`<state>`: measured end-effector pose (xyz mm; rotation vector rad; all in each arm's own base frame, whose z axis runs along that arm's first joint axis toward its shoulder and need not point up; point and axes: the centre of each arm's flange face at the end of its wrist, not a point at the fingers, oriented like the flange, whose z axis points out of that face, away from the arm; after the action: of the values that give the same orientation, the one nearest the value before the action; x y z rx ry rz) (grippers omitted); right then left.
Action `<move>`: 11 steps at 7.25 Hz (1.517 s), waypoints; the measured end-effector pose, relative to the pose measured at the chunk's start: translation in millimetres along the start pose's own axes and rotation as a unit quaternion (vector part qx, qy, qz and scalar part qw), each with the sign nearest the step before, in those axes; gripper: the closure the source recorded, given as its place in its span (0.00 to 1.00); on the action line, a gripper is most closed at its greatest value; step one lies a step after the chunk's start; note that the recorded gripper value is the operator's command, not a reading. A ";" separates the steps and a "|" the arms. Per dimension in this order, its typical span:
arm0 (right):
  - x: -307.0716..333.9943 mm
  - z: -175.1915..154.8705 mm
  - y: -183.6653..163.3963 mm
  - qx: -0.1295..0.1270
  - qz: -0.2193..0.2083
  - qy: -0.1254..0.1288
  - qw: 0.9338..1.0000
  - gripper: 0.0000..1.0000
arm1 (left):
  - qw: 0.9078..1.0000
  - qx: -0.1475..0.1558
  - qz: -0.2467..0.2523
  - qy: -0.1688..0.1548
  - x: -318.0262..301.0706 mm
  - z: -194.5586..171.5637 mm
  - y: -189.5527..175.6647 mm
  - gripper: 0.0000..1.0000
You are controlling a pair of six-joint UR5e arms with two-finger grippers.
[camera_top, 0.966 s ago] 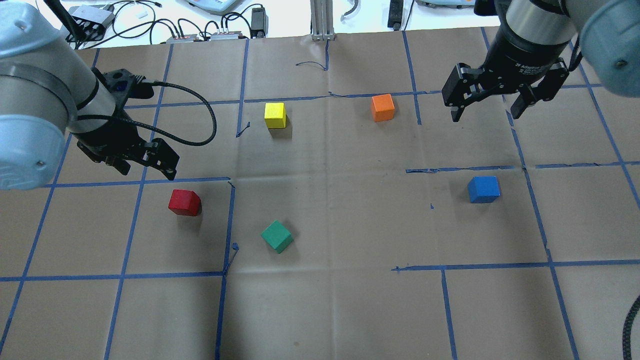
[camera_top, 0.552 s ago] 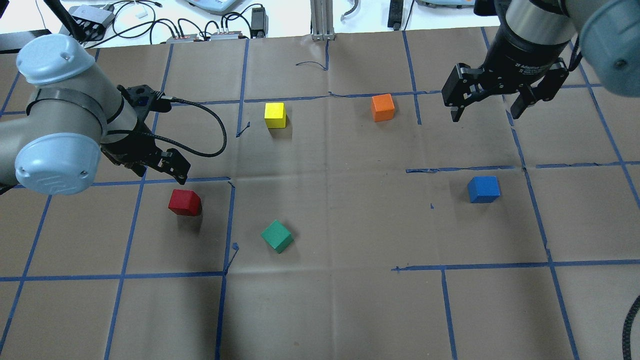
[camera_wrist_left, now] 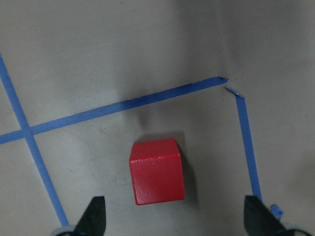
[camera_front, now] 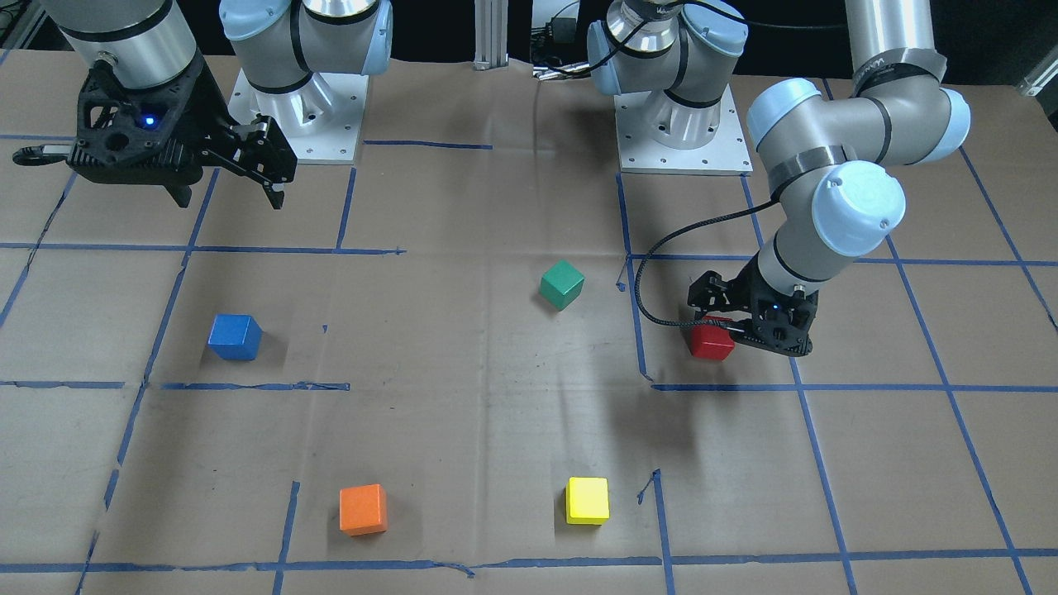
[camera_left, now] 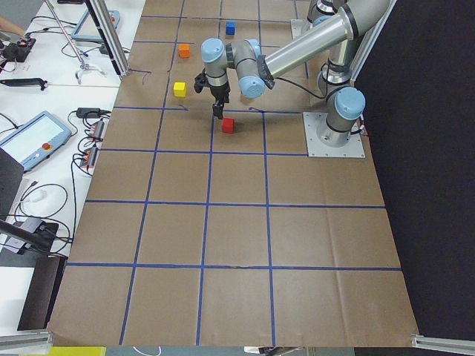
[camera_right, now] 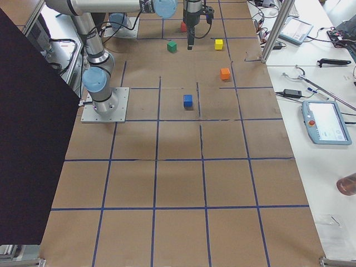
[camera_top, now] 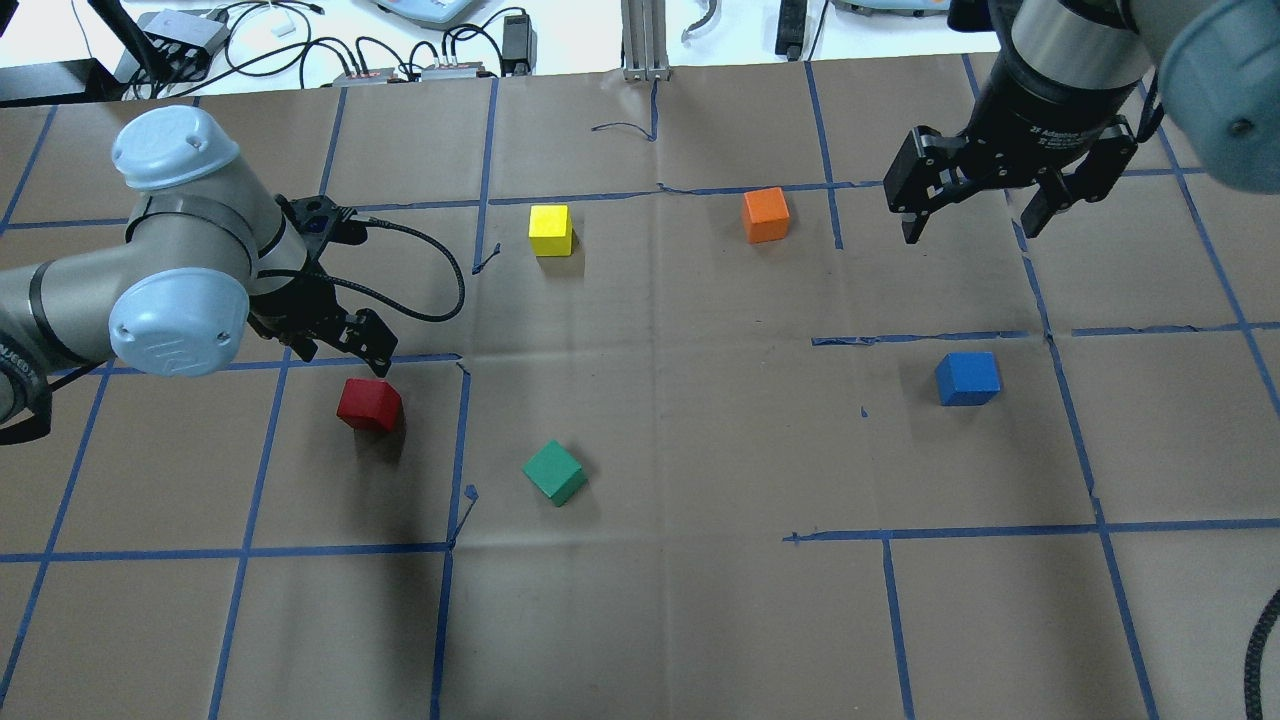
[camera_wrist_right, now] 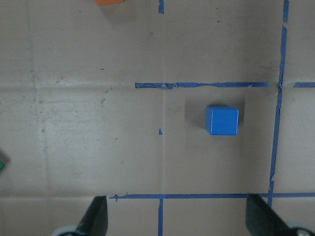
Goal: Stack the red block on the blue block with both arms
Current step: 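Lower the left gripper and close it on the red cube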
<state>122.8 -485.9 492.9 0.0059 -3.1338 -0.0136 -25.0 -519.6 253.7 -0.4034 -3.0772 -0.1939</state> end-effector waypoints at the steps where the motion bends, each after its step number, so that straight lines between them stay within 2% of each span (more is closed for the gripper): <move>1: -0.1 0.1 0.0 0.000 0.000 0.000 1.000 0.00 | 1.000 -0.013 -0.003 0.010 -13.0 17.2 1.9 0.00; 2: -0.2 0.1 0.0 0.000 0.000 0.000 1.000 0.00 | 1.000 -0.017 -0.008 0.016 -19.8 32.8 6.1 0.00; 4: 0.0 -0.4 0.3 0.000 0.000 0.000 1.000 0.00 | 1.000 0.001 -0.013 0.009 -22.8 50.5 9.0 0.00; 11: -0.2 -0.7 0.3 0.001 0.000 0.000 1.000 0.00 | 0.999 -0.001 -0.032 0.017 -16.4 67.3 4.8 0.01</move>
<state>122.9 -485.6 493.6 0.0062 -3.1341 -0.0101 -9.0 -510.5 186.8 -0.2997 -3.0586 -0.2029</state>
